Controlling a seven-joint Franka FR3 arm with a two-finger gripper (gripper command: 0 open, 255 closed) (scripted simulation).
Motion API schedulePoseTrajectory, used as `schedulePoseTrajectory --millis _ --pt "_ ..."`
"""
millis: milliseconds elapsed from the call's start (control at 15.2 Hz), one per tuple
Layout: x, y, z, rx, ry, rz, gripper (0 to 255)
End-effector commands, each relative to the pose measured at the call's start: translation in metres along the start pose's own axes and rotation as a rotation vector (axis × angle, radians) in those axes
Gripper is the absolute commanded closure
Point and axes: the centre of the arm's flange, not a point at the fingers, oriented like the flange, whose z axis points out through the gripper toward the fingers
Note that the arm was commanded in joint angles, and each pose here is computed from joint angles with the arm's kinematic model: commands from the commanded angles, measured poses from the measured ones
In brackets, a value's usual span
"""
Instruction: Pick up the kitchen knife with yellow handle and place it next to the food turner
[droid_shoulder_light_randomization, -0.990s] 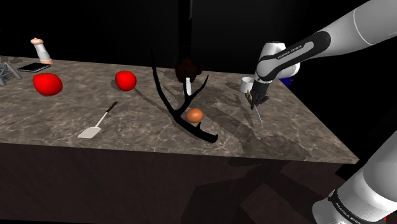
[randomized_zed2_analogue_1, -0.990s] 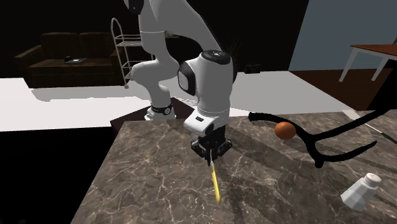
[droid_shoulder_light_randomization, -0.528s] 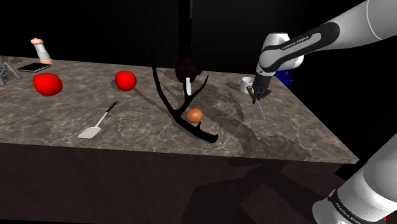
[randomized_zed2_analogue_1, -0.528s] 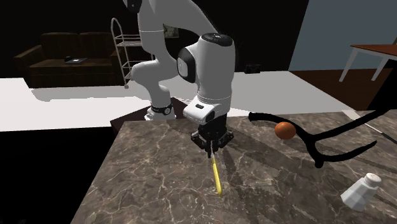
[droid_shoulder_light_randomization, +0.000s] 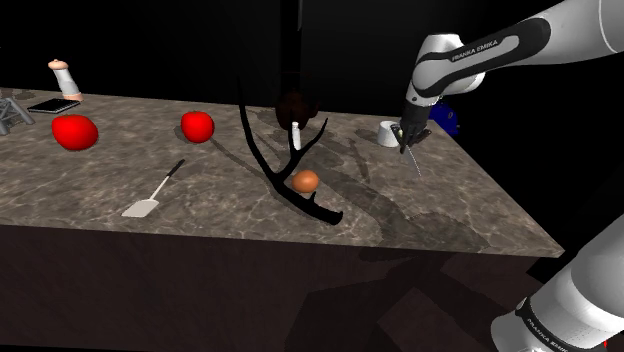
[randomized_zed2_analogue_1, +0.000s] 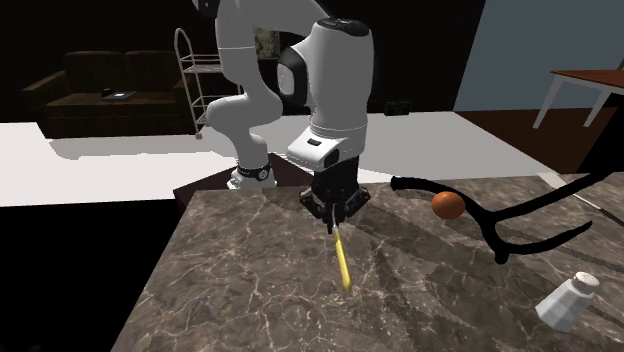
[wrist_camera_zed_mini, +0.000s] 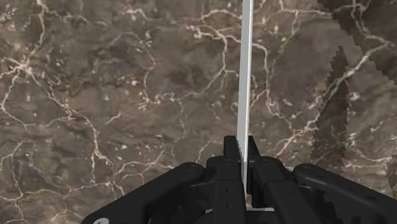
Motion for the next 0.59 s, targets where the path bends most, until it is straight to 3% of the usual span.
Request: schedulePoseTrajectory --millis 0,330,528 --pt "0.0 0.0 -0.012 0.0 0.0 0.0 255" --pt "0.0 0.0 -0.035 0.0 0.0 0.0 255" --pt "-0.015 -0.037 -0.035 0.0 0.0 0.0 255"
